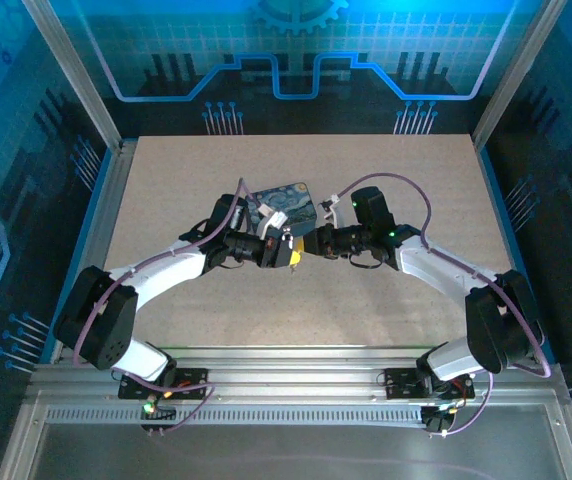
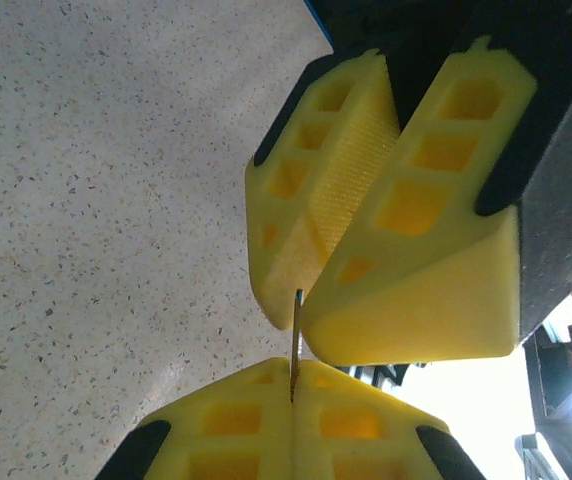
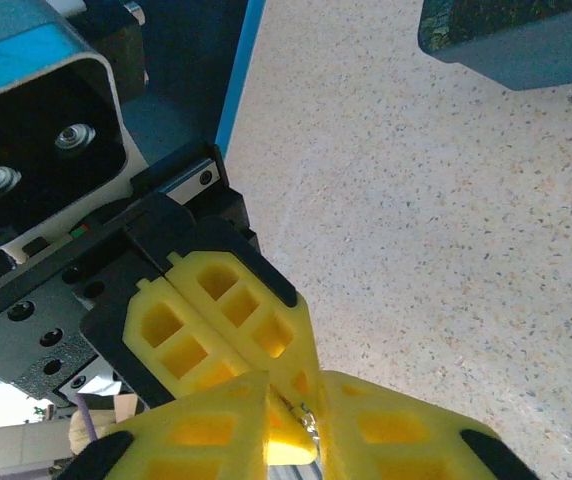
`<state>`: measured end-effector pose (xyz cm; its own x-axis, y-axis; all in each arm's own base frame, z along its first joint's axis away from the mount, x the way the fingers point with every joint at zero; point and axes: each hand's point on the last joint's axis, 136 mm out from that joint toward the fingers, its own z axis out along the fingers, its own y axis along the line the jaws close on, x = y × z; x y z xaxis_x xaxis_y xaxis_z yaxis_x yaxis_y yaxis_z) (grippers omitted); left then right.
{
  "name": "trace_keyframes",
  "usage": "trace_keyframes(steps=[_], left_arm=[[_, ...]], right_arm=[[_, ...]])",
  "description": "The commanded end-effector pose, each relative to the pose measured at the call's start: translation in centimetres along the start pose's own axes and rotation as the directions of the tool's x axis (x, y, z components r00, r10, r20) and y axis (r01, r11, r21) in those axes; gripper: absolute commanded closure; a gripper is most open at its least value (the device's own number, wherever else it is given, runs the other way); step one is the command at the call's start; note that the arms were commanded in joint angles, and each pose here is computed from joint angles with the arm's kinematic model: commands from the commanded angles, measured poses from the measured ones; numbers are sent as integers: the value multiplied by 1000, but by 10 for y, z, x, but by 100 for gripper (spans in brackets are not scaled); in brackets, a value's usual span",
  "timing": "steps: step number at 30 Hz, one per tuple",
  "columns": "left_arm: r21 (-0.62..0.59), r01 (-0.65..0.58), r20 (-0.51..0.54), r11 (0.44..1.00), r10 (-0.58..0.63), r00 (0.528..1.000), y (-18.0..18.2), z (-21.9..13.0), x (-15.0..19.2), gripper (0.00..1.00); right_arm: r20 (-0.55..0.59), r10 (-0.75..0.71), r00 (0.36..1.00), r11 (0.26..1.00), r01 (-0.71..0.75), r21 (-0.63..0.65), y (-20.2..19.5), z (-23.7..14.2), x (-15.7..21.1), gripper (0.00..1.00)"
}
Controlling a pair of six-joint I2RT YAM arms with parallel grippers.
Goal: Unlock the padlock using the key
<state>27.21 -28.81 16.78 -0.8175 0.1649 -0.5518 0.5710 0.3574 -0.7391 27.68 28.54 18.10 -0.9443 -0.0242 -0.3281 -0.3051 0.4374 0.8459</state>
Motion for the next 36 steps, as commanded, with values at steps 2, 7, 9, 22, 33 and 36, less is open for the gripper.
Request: trace_keyframes(steps=[2,7,9,22,33,36], left_arm=[[25,-15,25,1000,14,1000,-7,-6,-3,100],[21,-5,30,1000,4,1000,-5,-7,-2,100],[15,0,32,1000,-1,999,-3,-8,-1,100],[-34,55,44,998,-53,998,11,-13,2,63],[-47,53,36,998,-51,998,12,-12,4,64],[-121,10,35,993,-6,999,12,-15,4,67]], right_arm=[[-25,1,1000,999,-2,-39,3,7,6,86],[-26,-4,1000,999,3,-48,4,8,5,99],[-20,-12,1000,999,11,-42,3,5,5,100],[-12,-38,999,999,38,20,-8,-9,0,100],[-9,-29,1000,998,30,53,-12,-11,-3,100],[-11,8,1000,991,-7,130,-21,-12,-5,100]])
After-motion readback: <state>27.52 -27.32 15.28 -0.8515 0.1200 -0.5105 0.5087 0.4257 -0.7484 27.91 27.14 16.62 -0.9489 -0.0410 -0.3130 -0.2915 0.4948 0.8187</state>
